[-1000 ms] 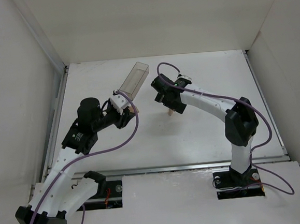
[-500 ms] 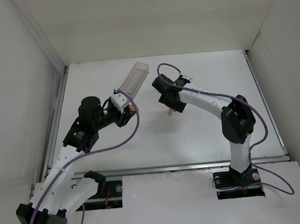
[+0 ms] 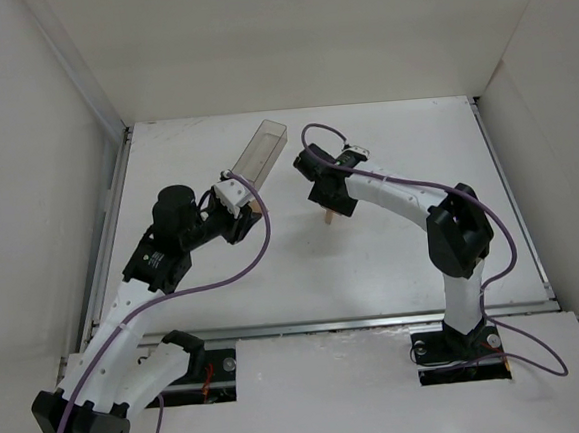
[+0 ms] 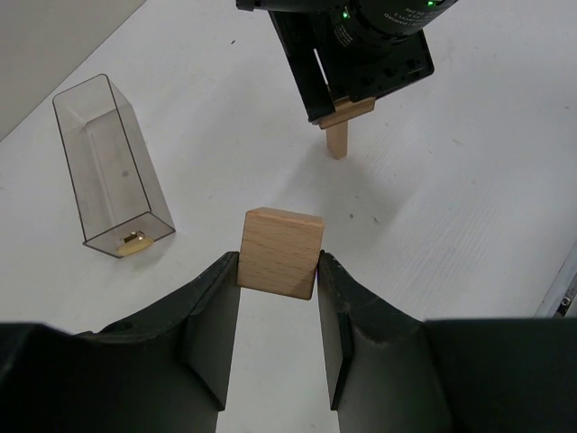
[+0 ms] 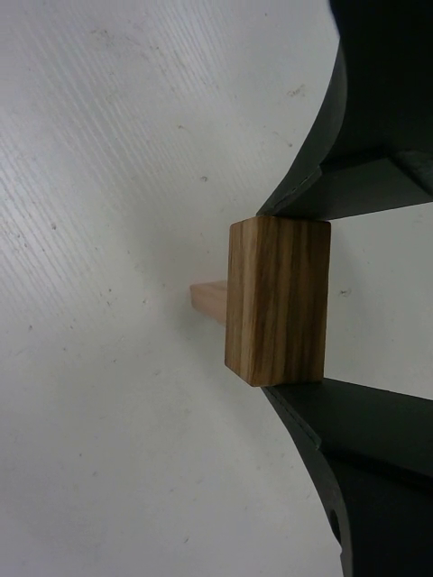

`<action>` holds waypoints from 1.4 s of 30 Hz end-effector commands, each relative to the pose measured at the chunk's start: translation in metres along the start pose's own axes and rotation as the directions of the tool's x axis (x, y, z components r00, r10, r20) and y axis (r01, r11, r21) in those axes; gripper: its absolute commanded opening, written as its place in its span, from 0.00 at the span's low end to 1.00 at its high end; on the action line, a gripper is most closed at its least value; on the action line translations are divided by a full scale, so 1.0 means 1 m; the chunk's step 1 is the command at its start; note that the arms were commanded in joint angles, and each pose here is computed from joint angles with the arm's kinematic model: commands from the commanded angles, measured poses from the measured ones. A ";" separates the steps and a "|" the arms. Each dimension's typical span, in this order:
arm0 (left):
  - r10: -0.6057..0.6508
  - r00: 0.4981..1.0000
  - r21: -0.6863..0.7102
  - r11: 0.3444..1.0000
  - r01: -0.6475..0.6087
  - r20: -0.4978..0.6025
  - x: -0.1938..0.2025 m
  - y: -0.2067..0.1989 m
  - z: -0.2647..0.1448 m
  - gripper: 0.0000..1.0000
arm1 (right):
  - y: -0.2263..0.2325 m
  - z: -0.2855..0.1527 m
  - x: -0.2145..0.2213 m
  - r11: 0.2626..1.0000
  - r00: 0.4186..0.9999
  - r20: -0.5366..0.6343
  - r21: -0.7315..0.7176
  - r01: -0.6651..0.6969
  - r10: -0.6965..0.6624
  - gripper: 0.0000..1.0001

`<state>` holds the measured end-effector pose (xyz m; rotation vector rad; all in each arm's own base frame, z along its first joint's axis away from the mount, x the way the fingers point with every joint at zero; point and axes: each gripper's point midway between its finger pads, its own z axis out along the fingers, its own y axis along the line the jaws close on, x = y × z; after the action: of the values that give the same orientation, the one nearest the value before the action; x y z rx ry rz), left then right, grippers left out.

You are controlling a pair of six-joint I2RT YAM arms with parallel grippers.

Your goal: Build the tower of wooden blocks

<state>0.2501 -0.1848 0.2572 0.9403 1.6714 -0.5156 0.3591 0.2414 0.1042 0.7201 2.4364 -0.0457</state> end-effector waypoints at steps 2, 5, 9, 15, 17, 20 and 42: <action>0.047 0.997 -0.026 0.999 -0.046 0.065 -0.020 0.007 -0.002 0.11 | 0.001 -0.005 -0.011 0.998 0.998 0.040 -0.021 0.057 -0.056 0.67; 0.047 0.997 -0.026 0.999 -0.046 0.065 -0.020 0.007 -0.002 0.11 | 0.000 -0.006 -0.012 0.996 0.995 0.045 -0.028 0.089 -0.088 0.65; 0.047 0.997 -0.035 0.998 -0.045 0.062 -0.019 0.009 -0.002 0.11 | -0.002 -0.004 -0.012 0.992 0.991 0.054 -0.024 0.121 -0.120 0.65; 0.047 0.997 -0.035 0.998 -0.045 0.062 -0.019 0.009 -0.002 0.11 | 0.002 -0.007 -0.016 0.989 0.988 0.067 -0.044 0.139 -0.136 0.65; 0.047 0.997 -0.035 0.998 -0.045 0.062 -0.019 0.009 -0.002 0.11 | 0.001 -0.007 -0.016 0.988 0.987 0.068 -0.043 0.150 -0.147 0.65; 0.056 0.997 -0.044 0.998 -0.054 0.059 -0.019 0.011 -0.002 0.11 | 0.000 -0.003 -0.015 0.982 0.981 0.065 -0.034 0.186 -0.183 0.65; 0.065 0.995 -0.050 0.997 -0.061 0.074 -0.025 0.012 -0.003 0.11 | 0.004 -0.010 -0.021 0.926 0.931 0.135 -0.128 0.355 -0.339 0.65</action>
<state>0.2545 -0.1820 0.2590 0.9396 1.6595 -0.4806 0.3644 0.2351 0.1056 0.2443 2.4440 -0.0697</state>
